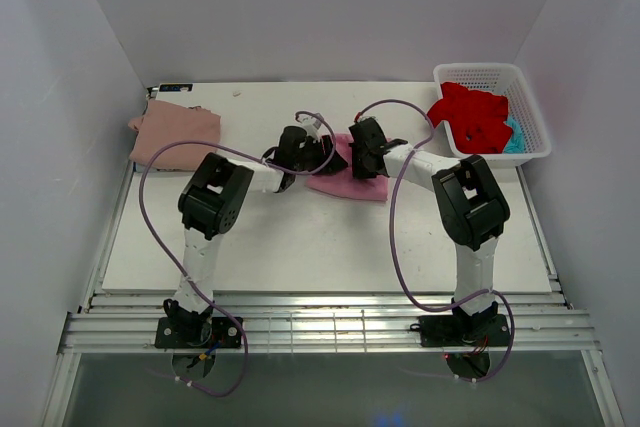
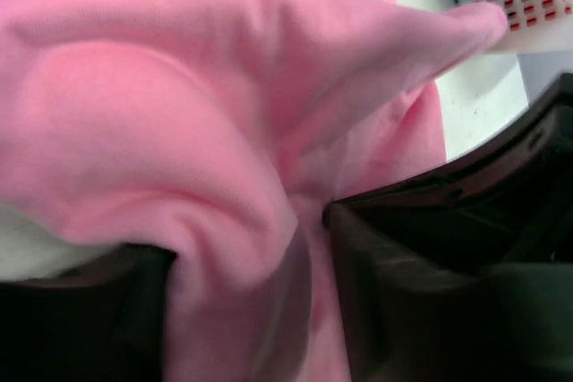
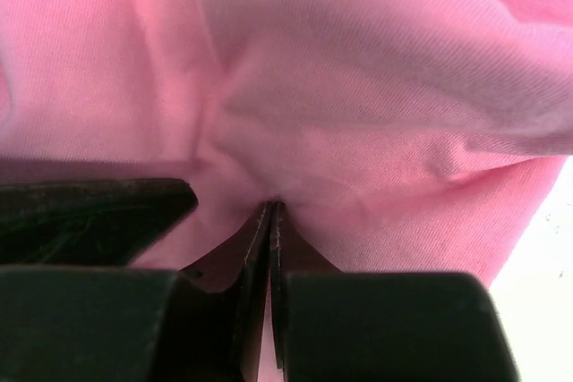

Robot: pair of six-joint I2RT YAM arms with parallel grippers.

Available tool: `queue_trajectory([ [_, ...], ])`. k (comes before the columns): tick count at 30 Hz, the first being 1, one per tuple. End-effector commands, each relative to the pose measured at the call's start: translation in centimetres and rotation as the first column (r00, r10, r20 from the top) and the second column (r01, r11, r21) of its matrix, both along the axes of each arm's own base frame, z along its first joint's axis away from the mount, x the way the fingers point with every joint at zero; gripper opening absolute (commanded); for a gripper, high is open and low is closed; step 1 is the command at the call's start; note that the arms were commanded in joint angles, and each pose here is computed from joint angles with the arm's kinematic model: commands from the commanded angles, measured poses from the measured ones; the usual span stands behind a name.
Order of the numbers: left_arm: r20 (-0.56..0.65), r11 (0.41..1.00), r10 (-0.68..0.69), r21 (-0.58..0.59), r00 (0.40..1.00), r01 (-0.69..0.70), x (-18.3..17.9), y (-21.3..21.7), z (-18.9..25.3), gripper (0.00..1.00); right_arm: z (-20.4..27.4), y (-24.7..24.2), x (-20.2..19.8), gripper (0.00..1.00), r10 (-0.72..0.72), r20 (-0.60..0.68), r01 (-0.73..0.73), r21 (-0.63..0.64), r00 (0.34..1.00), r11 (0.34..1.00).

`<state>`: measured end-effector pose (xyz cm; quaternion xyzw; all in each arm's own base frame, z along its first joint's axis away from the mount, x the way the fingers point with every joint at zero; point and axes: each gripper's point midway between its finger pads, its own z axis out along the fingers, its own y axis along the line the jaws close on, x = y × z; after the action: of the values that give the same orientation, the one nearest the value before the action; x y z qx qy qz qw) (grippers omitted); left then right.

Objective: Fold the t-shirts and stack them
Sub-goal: Put the neatly folded tshirt into the corner of the board with the left arm

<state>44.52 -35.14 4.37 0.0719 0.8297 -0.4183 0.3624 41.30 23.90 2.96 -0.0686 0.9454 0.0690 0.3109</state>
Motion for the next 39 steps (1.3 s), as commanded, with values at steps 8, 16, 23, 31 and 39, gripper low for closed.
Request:
queue_trajectory([
  [8, -0.124, 0.992, 0.037, 0.125, 0.992, -0.022, -1.7, 0.9, -5.2, 0.08, -1.8, -0.3, -1.6, 0.09, 0.03, -0.045, -0.03, -0.005, 0.999, 1.0],
  [16, 0.064, 0.894, 0.256, 0.365, 0.965, -0.261, 1.0, 8.4, 0.1, 0.02, 2.6, -2.3, -2.1, 0.64, 0.014, 0.043, -0.011, -0.075, 0.999, 0.997],
  [23, 0.162, 0.778, 0.331, 0.511, 0.93, -0.366, 3.5, 15.9, 5.1, 0.02, 8.7, -4.2, -2.9, 0.69, -0.018, 0.159, 0.029, -0.063, 0.987, 0.998],
  [31, 0.245, 0.652, 0.393, 0.605, 0.886, -0.456, 5.9, 23.2, 9.1, 0.05, 9.1, -5.3, -4.8, 0.7, -0.009, 0.174, 0.019, -0.054, 0.985, 0.998],
  [39, 0.323, 0.556, 0.389, 0.665, 0.863, -0.5, 6.9, 27.9, 13.5, 0.06, 7.4, -5.0, -5.4, 0.7, 0.023, 0.147, -0.015, -0.054, 0.989, 0.998],
])
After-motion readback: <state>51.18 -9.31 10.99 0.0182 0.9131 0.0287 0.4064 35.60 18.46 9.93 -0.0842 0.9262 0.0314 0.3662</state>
